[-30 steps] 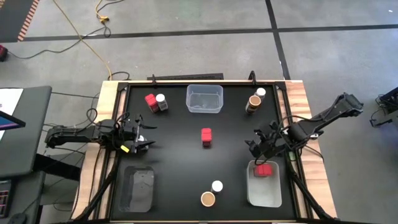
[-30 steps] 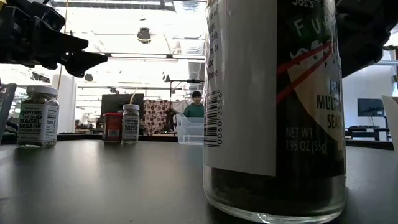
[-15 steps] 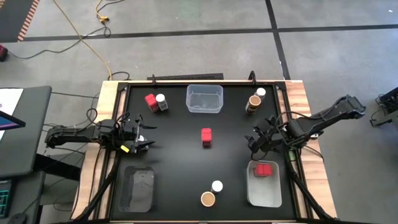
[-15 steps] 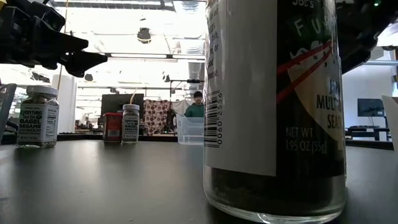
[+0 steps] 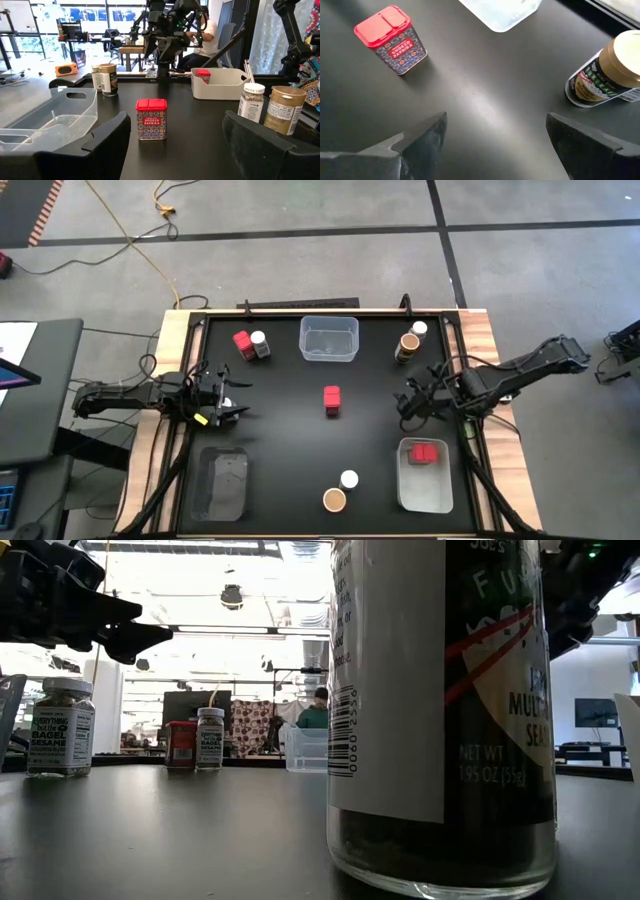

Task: Sort spices by type
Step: Put the top left spice bottle into the transparent bin

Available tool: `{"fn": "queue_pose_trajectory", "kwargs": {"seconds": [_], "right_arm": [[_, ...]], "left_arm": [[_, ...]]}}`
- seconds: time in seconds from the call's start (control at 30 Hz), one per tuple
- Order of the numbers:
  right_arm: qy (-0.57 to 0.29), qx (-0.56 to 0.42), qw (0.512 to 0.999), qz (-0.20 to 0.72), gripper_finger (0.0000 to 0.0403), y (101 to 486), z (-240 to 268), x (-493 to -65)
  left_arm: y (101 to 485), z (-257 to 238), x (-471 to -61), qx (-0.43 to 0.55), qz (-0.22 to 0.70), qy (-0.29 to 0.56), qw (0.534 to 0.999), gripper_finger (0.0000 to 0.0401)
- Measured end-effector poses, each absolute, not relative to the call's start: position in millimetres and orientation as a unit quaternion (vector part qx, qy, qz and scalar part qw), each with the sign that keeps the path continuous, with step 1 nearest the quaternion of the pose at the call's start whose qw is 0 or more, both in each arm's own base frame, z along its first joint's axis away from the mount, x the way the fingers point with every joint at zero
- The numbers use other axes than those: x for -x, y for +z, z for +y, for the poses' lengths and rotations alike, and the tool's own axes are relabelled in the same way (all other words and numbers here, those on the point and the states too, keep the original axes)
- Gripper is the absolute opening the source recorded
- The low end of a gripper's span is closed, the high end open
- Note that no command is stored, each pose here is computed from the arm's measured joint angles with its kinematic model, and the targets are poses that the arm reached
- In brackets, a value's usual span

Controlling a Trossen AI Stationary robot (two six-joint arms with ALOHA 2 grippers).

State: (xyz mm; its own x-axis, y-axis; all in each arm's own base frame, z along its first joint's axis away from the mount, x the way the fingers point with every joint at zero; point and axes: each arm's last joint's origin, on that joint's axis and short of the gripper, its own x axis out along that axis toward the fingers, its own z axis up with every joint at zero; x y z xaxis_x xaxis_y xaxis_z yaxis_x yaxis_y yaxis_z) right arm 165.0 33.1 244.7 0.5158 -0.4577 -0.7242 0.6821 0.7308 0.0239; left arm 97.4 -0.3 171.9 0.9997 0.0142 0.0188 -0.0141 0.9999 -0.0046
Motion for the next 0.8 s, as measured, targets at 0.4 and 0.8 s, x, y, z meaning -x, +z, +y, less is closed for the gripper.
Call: {"fn": "queue_pose_trajectory", "kwargs": {"seconds": [0.4,0.8], "right_arm": [[-0.354,-0.164,0.848,0.359,0.0374,245,25,-167],[-0.369,-0.171,0.841,0.356,0.0374,245,19,-167]], "left_arm": [[172,0,-97,0.074,-0.013,0.009,0.997,0.0303],[185,1,-96,0.133,-0.060,0.015,0.989,0.0303]]}}
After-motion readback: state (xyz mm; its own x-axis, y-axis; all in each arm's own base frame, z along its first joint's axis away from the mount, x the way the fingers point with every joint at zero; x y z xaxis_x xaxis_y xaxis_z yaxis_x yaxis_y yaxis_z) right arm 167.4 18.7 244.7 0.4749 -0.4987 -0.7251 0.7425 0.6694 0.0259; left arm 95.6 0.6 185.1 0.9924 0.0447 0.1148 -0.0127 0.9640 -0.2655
